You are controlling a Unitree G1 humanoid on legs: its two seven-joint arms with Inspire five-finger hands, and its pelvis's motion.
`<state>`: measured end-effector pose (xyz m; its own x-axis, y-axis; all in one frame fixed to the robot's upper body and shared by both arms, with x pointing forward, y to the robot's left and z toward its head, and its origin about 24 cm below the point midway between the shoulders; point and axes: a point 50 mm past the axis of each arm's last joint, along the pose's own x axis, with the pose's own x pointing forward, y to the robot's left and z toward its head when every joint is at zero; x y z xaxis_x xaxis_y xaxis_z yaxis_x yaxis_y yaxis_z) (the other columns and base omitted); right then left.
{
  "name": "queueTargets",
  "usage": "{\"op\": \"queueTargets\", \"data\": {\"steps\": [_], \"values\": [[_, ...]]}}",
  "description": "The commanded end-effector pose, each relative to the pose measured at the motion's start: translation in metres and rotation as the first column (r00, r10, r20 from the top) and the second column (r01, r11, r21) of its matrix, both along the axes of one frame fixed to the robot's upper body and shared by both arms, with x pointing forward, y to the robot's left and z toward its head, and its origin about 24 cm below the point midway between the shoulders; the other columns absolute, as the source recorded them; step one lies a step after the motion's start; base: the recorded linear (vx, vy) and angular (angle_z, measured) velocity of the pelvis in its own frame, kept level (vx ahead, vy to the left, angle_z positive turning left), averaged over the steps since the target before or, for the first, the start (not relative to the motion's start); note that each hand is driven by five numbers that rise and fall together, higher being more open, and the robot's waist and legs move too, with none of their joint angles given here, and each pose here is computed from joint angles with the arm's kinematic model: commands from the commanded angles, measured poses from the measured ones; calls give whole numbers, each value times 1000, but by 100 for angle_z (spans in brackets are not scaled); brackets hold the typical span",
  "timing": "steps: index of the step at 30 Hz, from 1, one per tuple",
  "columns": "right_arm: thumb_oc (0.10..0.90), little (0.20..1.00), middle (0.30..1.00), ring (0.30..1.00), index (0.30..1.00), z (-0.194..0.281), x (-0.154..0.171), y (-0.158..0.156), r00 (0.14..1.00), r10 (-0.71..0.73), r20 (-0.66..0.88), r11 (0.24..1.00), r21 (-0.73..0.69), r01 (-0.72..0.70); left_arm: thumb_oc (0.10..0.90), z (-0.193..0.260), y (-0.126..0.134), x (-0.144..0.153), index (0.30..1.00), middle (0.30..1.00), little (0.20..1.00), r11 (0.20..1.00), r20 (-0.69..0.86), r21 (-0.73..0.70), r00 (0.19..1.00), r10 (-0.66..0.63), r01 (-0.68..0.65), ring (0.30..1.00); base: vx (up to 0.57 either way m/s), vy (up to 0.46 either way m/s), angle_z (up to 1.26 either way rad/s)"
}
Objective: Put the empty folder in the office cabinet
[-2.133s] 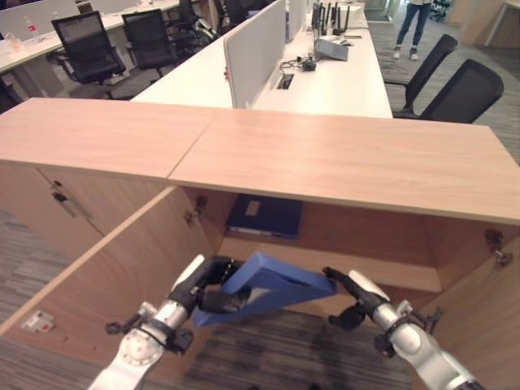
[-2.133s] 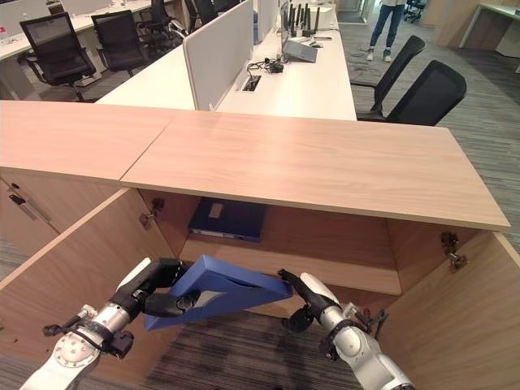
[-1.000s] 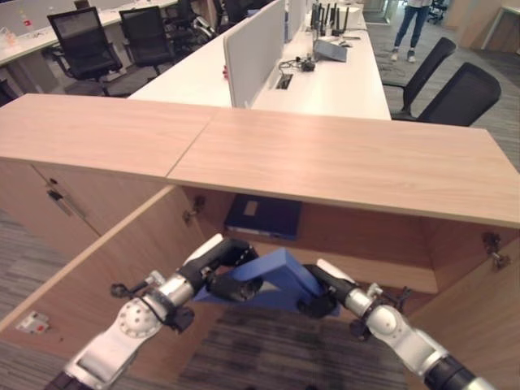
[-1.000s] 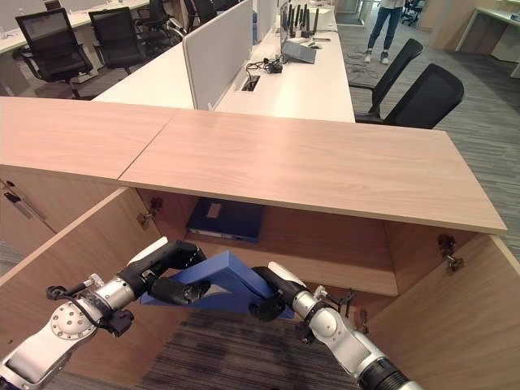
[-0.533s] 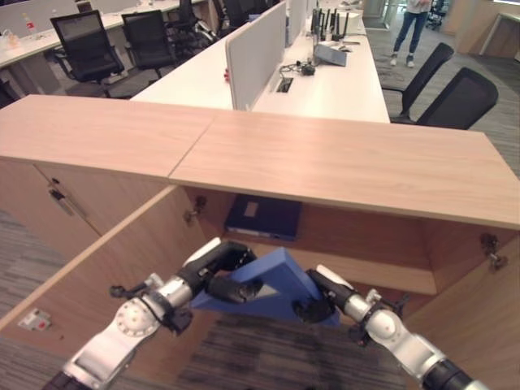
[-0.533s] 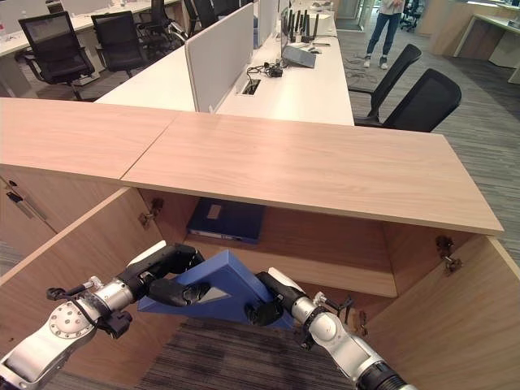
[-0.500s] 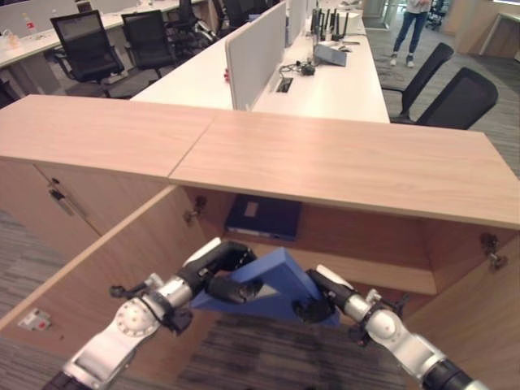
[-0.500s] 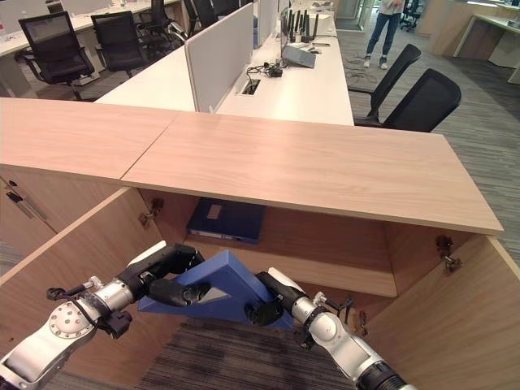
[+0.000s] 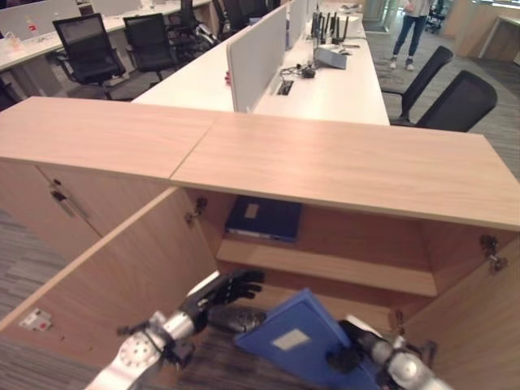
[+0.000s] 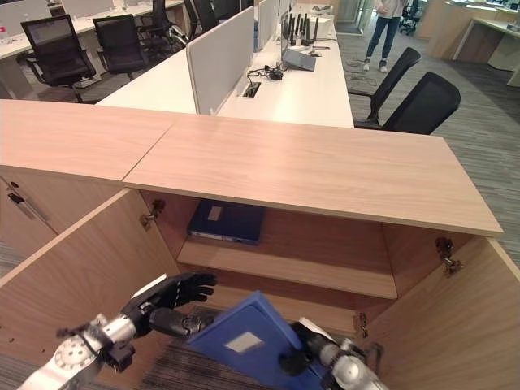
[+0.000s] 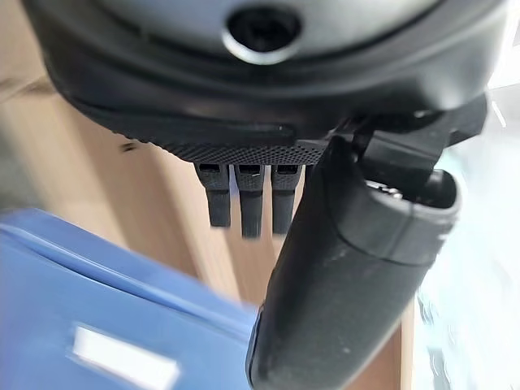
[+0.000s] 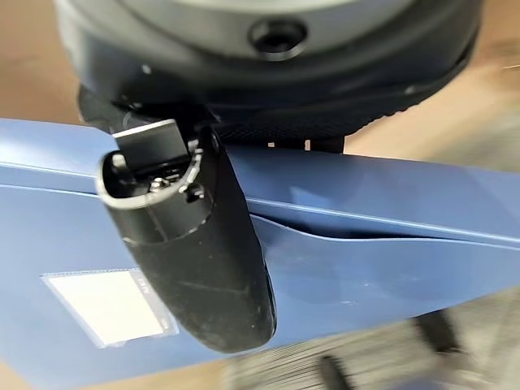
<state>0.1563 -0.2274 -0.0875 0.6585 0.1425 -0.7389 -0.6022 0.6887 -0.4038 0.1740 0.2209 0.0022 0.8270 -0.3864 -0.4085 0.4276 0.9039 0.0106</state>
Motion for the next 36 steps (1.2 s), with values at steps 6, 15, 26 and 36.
{"op": "queueTargets", "data": {"steps": [6,15,26,36], "values": [[400,300,300,300,300,26,37,-19,883,-430,187,882,298,366,800,-10,4,11,900,900,900,970,-2,-153,982,189,-187,900,-5,-15,0],[400,300,300,300,300,13,38,34,653,-719,-235,284,759,586,800,-66,-28,0,900,900,900,858,-322,-306,893,314,-412,900,-15,-71,1],[400,300,300,300,300,22,40,50,550,-685,-477,-152,833,533,800,-77,-41,-3,900,900,900,835,-398,-343,872,286,-430,900,-11,-145,5],[400,300,300,300,300,18,36,42,515,-689,-509,-182,810,558,800,-77,-48,-3,900,900,900,814,-412,-368,864,289,-448,900,18,17,14]]}}
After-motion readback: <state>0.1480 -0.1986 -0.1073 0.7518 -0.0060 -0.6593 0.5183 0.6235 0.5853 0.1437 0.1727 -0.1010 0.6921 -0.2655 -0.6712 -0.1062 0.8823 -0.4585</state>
